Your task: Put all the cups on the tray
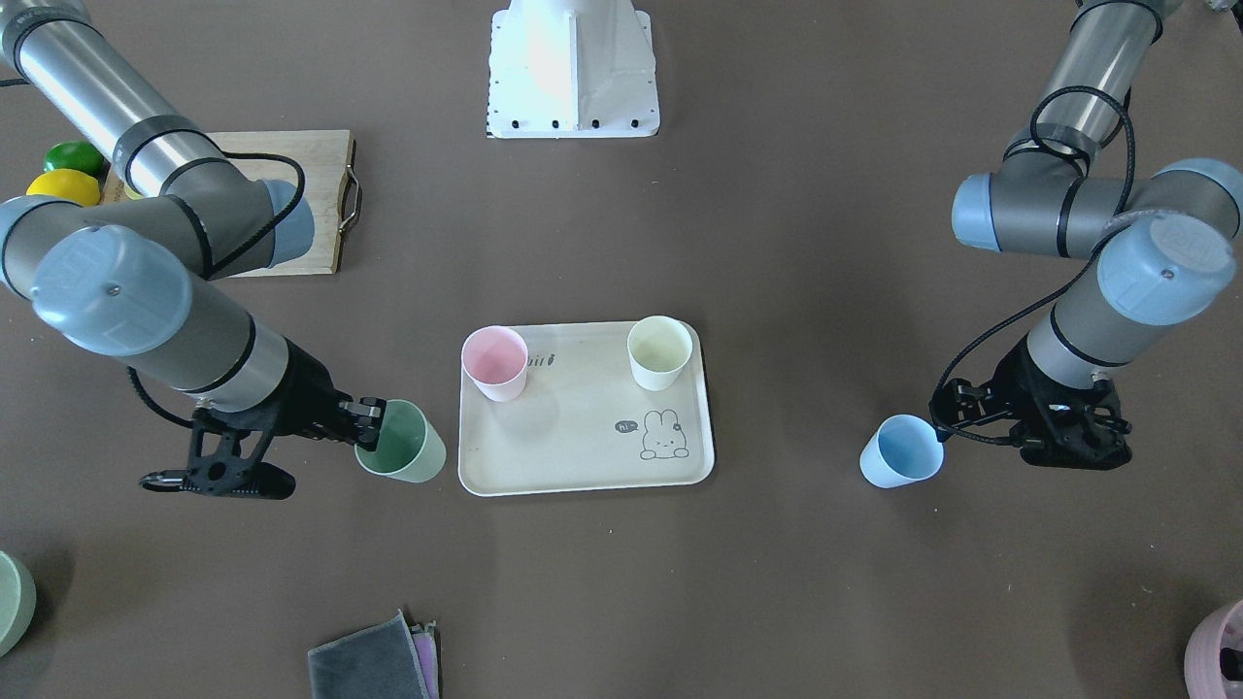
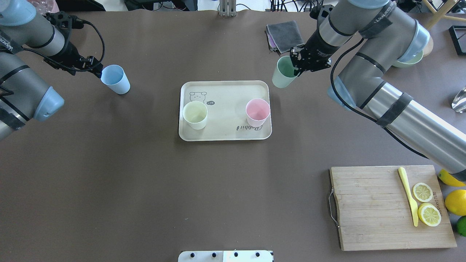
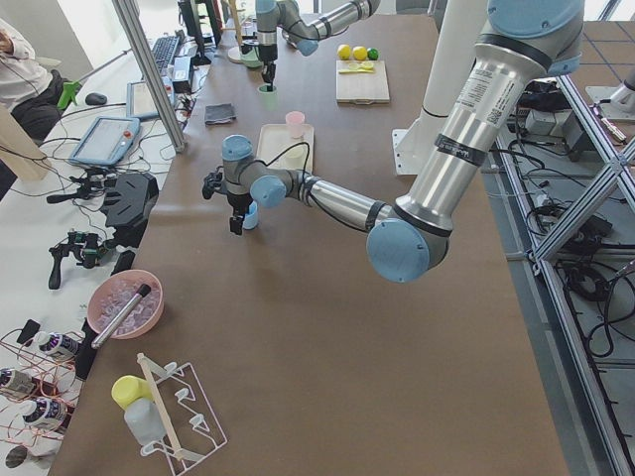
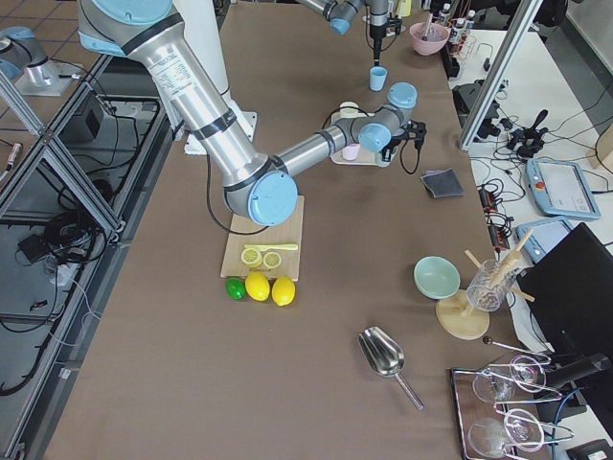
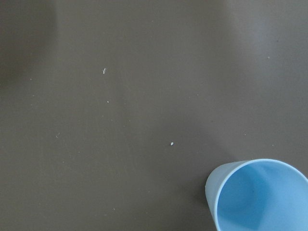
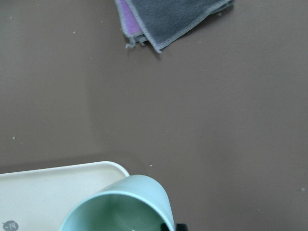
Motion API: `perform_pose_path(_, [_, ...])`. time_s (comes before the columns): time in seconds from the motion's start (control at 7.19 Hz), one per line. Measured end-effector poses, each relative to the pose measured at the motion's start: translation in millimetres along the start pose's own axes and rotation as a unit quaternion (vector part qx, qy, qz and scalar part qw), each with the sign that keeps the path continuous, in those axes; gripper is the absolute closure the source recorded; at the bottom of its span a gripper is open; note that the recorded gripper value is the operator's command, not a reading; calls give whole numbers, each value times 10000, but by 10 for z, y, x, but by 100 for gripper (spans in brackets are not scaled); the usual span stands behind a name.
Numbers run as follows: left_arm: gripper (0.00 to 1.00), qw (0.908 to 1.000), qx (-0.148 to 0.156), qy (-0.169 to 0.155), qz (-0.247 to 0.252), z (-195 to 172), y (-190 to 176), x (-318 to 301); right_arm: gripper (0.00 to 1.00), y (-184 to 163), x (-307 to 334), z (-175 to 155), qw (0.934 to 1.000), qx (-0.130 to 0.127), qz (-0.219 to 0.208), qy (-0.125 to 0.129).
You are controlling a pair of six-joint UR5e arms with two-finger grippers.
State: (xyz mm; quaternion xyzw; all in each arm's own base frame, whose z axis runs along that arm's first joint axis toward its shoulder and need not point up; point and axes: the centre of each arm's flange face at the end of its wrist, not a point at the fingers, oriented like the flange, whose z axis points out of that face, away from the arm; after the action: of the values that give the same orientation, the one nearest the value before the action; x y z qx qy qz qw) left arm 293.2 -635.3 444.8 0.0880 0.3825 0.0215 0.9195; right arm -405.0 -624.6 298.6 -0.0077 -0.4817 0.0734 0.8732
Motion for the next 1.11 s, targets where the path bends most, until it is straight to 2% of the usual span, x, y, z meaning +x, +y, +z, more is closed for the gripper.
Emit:
perform_pose_path(0.14, [10,10000,-7,4,-44,18,-80,71,100,146,-217,126,10000,50,-32,20])
perform_pose_path(0.42, [29,10000,-7,28,-79,48,-200,227,100,364,-481,281,9999,105,-17,29])
perform_pose_path(0.56, [73,10000,-69,22,-17,225,-149,263,100,463,-563,350,9999,105,-6,32])
perform_pose_path(0.7, [100,9999,-101,51,74,402,-62,302,100,567,-641,413,10000,85,-5,26])
perform_pose_path(0.83, [100,9998,-109,102,96,471,-20,362,100,665,-706,486,9999,94,-21,41])
perform_pose_path(0.97, [100,9997,-125,175,73,440,-33,476,1,724,-745,540,9999,125,-44,66])
perform_pose_path(1.11, [100,9994,-170,284,38,313,-119,685,0,722,-769,531,9998,165,-66,67])
